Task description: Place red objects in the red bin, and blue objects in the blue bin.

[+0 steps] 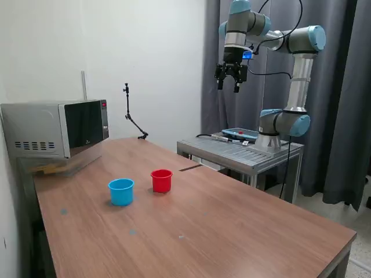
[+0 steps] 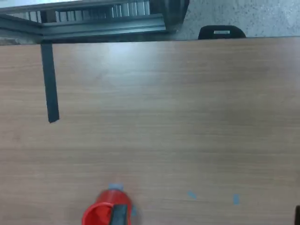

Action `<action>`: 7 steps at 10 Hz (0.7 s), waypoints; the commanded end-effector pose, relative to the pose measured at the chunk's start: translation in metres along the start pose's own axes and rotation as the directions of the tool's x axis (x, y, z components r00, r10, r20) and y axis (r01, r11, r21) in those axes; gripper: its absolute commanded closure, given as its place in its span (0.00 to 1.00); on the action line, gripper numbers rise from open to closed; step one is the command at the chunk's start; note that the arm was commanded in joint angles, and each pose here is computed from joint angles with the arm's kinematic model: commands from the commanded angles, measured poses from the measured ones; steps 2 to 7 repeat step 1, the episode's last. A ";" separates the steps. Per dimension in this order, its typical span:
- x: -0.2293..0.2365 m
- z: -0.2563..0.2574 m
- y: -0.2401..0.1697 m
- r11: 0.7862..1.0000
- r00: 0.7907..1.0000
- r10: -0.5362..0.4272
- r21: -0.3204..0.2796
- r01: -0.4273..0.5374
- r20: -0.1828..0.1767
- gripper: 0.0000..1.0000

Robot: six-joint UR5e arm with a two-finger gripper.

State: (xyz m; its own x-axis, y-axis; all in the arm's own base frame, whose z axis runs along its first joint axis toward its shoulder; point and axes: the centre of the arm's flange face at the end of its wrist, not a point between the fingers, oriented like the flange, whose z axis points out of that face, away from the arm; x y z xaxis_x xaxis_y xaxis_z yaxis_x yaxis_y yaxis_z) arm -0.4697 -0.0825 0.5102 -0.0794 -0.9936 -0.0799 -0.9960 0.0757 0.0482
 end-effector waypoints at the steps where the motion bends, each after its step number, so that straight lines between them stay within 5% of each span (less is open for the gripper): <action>1: 0.020 0.003 -0.022 0.999 0.999 -0.036 0.005 0.036 -0.002 0.00; 7: 0.020 0.003 -0.022 0.999 0.999 -0.036 0.005 0.036 -0.002 0.00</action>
